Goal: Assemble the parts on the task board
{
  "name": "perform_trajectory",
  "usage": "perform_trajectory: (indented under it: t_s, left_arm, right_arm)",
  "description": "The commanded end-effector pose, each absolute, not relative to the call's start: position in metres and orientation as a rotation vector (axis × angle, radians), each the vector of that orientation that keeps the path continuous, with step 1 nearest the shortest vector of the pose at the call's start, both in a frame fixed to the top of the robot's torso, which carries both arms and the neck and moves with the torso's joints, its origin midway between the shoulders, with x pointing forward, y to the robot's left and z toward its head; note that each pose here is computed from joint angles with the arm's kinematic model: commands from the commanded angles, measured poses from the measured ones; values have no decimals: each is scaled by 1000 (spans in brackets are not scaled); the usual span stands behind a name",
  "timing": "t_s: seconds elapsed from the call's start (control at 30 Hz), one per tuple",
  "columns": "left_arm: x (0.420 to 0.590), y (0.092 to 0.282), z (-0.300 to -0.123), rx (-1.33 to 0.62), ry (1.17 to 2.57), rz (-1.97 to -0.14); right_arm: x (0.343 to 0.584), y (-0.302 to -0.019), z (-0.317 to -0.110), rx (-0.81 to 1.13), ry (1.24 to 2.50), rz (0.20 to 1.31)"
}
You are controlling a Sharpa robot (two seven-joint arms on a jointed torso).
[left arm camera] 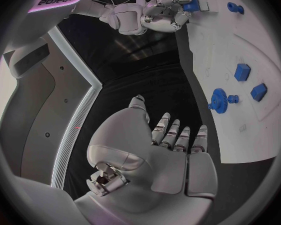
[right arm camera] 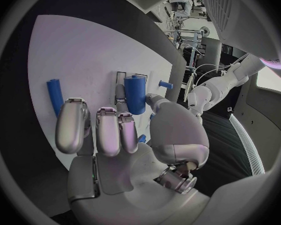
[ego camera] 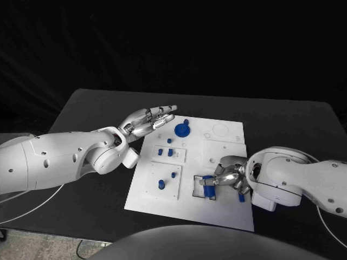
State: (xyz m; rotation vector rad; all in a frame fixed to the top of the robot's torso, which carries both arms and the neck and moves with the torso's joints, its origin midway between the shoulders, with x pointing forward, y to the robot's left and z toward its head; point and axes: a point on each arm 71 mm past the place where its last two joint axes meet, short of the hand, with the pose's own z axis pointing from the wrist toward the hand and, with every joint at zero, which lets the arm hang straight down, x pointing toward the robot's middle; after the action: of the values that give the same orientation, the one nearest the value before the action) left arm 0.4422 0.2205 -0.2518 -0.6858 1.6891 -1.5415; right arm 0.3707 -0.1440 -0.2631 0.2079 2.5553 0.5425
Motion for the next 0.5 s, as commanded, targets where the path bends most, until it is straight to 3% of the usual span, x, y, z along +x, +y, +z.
perform_trajectory:
  t_s: [0.03,0.5]
  left_arm:
    - [441,219,-252,-688,1696,-1567]
    - [442,218,-252,-693,1700,-1571]
  right_arm:
    - [368,-142,-266,191,2587,540]
    - [369,-139,-266,185,2589,542]
